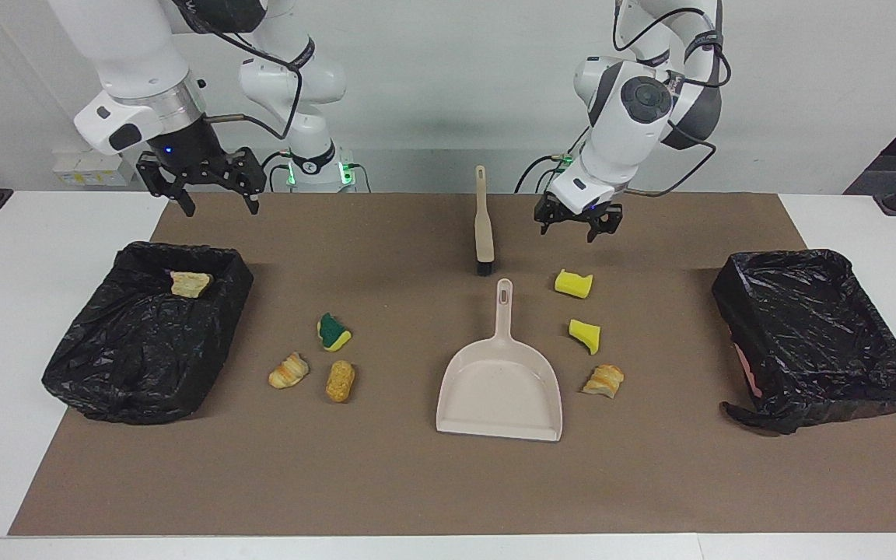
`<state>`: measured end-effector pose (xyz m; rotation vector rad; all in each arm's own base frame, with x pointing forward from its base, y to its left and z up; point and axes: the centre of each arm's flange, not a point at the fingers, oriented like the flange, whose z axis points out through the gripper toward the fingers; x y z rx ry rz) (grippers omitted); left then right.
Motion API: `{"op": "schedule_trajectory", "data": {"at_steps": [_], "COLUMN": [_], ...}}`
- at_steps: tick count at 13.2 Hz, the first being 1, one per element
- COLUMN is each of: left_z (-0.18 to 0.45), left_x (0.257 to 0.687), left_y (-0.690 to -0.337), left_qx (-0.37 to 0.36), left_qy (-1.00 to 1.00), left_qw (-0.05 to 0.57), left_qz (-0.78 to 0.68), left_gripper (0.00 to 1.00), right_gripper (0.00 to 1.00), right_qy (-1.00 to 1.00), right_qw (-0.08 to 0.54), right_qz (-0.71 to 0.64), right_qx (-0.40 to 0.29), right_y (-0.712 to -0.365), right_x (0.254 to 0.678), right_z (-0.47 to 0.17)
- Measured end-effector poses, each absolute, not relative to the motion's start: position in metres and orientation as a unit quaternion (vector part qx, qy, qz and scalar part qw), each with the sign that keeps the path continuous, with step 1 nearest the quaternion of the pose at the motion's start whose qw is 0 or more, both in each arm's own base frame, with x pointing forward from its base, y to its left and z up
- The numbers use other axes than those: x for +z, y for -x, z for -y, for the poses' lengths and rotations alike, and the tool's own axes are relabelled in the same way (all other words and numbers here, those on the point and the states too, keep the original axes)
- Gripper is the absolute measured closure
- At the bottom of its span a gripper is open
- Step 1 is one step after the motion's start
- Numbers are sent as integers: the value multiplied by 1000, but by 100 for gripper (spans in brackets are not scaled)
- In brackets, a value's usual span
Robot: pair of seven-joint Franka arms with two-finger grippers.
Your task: Sweep and dump trash in bin
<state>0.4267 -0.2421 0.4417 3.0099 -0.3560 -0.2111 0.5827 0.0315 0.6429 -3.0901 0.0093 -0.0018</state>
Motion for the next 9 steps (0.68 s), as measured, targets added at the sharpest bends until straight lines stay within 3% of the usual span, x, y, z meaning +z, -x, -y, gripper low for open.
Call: {"op": "schedule_trajectory", "data": {"at_steps": [4, 9], "left_z": [318, 370], "left_x": [371, 345], "left_y": [-342, -260], "left_qx": [-46, -51], "left_qy": [-991, -994], "left_qw": [46, 33], "left_qz": [113, 89], "left_gripper": [0, 0], "right_gripper": [0, 0], "right_qy": [997, 994], "right_qw": [43, 50], "right_qz": [-64, -96], "right_qx": [12, -1], "right_y": [-606, -630], "right_x": [602, 550], "right_z": [-80, -161]}}
